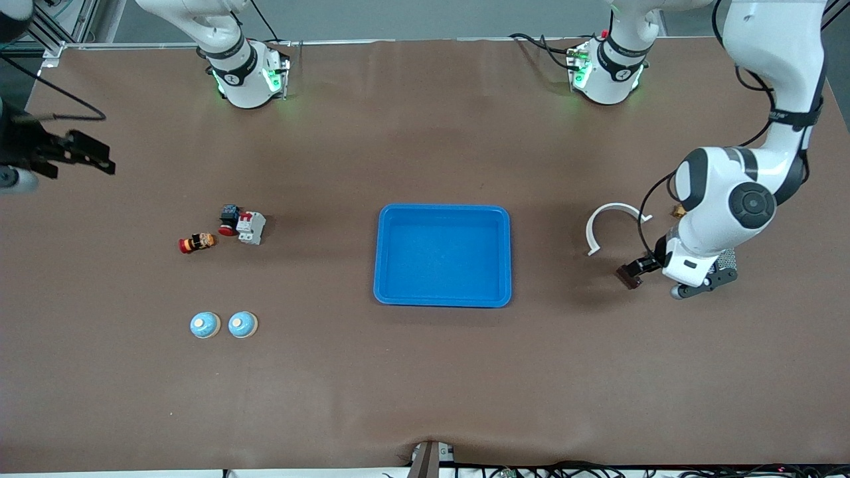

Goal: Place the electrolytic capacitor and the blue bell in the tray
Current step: 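Grasp a brown capacitor with the left gripper while the right gripper reaches the bells, then carry the capacitor into the tray while the right gripper lowers onto a bell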

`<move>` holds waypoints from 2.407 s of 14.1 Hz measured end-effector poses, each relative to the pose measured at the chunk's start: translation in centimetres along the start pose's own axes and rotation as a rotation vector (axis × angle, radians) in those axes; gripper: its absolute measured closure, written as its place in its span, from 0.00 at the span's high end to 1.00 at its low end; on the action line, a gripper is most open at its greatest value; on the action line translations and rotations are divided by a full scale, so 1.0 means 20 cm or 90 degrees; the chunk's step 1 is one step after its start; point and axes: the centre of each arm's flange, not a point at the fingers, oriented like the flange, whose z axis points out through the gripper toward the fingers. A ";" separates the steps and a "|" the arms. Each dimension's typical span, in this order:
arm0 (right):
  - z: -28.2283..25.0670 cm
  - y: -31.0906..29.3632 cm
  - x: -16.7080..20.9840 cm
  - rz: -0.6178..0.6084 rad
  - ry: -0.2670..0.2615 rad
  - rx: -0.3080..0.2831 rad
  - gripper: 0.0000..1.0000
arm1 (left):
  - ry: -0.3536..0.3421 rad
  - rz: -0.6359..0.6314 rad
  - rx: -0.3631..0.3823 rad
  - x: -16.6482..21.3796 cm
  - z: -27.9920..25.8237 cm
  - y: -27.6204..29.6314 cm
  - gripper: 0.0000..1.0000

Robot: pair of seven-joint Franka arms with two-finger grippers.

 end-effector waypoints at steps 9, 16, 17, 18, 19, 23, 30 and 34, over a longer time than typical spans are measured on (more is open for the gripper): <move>0.54 0.01 0.41 -0.042 0.007 -0.004 1.00 | -0.013 -0.037 0.004 -0.02 0.21 -0.09 0.65; 0.91 0.03 0.58 -0.211 -0.001 -0.003 1.00 | -0.004 -0.104 -0.007 -0.01 0.27 -0.10 0.61; 0.95 0.03 0.60 -0.243 0.000 -0.003 1.00 | -0.004 -0.112 -0.012 -0.01 0.27 -0.10 0.61; 0.99 0.03 0.62 -0.275 0.002 -0.004 1.00 | -0.004 -0.116 -0.016 -0.01 0.28 -0.10 0.59; 1.04 0.03 0.64 -0.308 0.004 -0.005 1.00 | -0.003 -0.118 -0.019 -0.01 0.29 -0.09 0.58; 1.25 0.08 0.71 -0.419 0.018 -0.014 1.00 | -0.007 -0.118 -0.019 -0.02 0.35 -0.09 0.38; 1.55 0.12 0.78 -0.515 0.021 -0.020 1.00 | 0.006 -0.119 -0.028 0.01 0.31 -0.06 0.34; 1.57 0.08 0.82 -0.566 0.054 -0.040 1.00 | 0.011 -0.098 -0.037 0.04 0.21 0.06 0.34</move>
